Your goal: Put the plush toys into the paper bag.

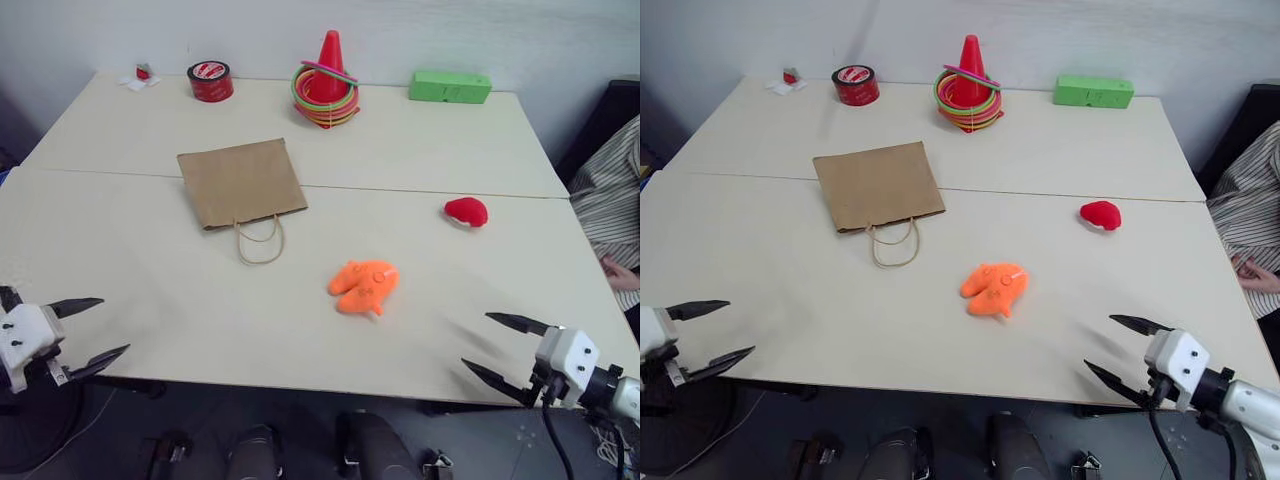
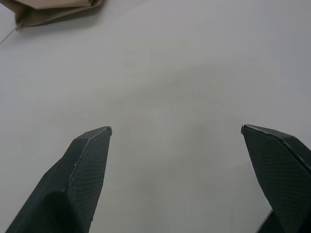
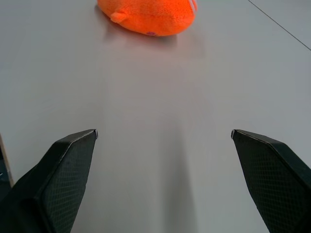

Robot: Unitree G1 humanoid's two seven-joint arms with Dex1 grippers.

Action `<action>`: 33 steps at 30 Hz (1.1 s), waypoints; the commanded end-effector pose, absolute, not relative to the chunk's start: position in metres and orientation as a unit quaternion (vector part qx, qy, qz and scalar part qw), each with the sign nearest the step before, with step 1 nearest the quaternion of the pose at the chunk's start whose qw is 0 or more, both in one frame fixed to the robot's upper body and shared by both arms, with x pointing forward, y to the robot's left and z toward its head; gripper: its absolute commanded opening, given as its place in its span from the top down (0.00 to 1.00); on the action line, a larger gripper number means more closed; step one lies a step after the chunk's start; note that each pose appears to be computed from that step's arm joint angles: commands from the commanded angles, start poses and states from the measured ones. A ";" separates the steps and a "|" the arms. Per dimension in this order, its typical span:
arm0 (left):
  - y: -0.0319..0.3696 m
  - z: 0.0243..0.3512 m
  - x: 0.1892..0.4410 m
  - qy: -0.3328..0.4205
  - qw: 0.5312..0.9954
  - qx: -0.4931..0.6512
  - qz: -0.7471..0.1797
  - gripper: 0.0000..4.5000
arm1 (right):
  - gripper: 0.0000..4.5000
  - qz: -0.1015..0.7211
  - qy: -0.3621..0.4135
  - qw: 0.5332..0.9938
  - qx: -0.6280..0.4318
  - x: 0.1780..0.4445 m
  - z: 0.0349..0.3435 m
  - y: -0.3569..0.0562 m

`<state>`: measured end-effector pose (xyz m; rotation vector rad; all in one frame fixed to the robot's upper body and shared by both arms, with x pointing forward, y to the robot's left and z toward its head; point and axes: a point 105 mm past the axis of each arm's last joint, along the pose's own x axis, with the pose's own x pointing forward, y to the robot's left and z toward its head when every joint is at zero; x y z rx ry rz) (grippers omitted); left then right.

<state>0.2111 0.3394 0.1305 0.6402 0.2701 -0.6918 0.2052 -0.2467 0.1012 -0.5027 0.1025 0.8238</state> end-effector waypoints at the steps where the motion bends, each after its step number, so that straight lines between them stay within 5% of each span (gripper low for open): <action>1: 0.332 0.139 0.214 0.114 0.878 0.310 -0.346 0.00 | 0.00 0.398 0.021 0.885 -0.241 0.204 0.114 -0.241; 7: 0.295 0.149 0.236 0.114 0.871 0.259 -0.401 0.00 | 0.00 0.386 -0.059 0.903 -0.181 0.219 0.147 -0.208; 20: 0.192 0.171 0.381 0.010 0.820 0.400 -0.410 0.00 | 0.00 0.386 -0.145 0.901 -0.134 0.245 0.188 -0.155; 30: 0.166 0.164 0.405 0.006 0.803 0.391 -0.449 0.62 | 0.00 0.395 -0.144 0.899 -0.124 0.239 0.191 -0.145; 33: 0.168 0.171 0.403 0.006 0.814 0.353 -0.461 0.83 | 0.14 0.420 -0.143 0.889 -0.111 0.237 0.193 -0.133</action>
